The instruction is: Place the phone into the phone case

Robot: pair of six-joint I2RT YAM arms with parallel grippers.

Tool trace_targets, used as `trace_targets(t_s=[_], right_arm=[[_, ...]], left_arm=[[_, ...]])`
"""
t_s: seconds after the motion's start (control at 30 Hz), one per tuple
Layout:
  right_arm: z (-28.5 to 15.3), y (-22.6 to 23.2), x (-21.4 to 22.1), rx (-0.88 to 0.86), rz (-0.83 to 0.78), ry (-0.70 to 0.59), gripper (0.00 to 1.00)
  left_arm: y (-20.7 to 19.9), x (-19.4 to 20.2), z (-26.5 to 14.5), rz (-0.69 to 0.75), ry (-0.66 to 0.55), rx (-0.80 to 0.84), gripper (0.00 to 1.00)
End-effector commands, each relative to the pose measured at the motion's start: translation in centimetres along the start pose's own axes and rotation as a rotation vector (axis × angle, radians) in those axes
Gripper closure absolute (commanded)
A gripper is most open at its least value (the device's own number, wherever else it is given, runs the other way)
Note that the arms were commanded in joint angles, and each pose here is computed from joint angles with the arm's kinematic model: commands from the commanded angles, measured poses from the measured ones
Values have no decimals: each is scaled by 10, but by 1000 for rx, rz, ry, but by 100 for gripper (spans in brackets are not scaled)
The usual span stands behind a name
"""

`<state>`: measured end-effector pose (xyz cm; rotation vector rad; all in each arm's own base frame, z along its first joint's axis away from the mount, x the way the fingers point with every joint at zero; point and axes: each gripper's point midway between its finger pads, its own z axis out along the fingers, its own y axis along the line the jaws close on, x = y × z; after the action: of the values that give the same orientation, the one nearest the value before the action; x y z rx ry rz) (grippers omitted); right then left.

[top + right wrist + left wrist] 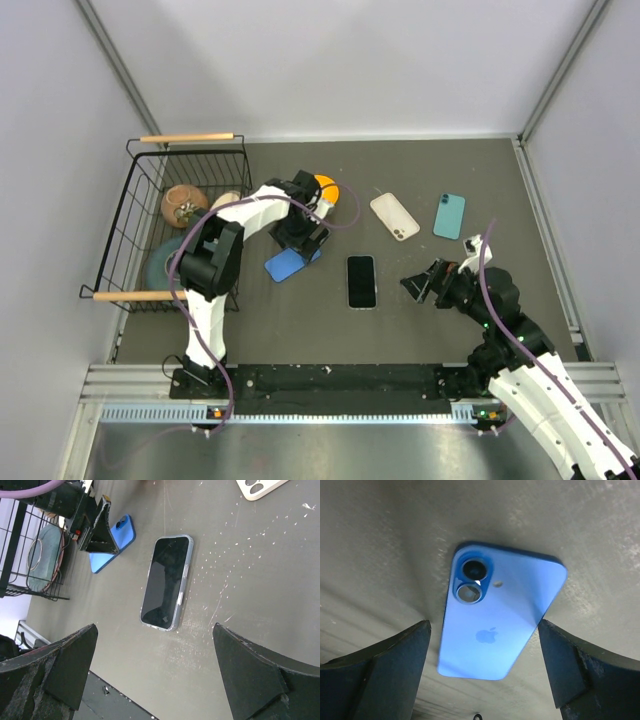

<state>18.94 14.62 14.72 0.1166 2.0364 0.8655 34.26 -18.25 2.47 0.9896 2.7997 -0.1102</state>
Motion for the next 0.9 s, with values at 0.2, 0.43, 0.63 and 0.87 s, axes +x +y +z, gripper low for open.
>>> trace_targets(t_s=[0.2, 0.43, 0.63, 0.87], right_arm=[[-5, 17, -19, -50, -17, -57, 1], [-4, 12, -14, -42, -12, -52, 1], [-1, 22, -14, -98, 7, -50, 1], [19, 29, 9, -201, 120, 19, 5]], left_arm=[[-21, 12, 6, 47, 12, 60, 4], [-25, 18, 1, 45, 17, 39, 14], [-44, 25, -11, 1, 10, 81, 30], [-72, 36, -26, -82, -16, 207, 51]])
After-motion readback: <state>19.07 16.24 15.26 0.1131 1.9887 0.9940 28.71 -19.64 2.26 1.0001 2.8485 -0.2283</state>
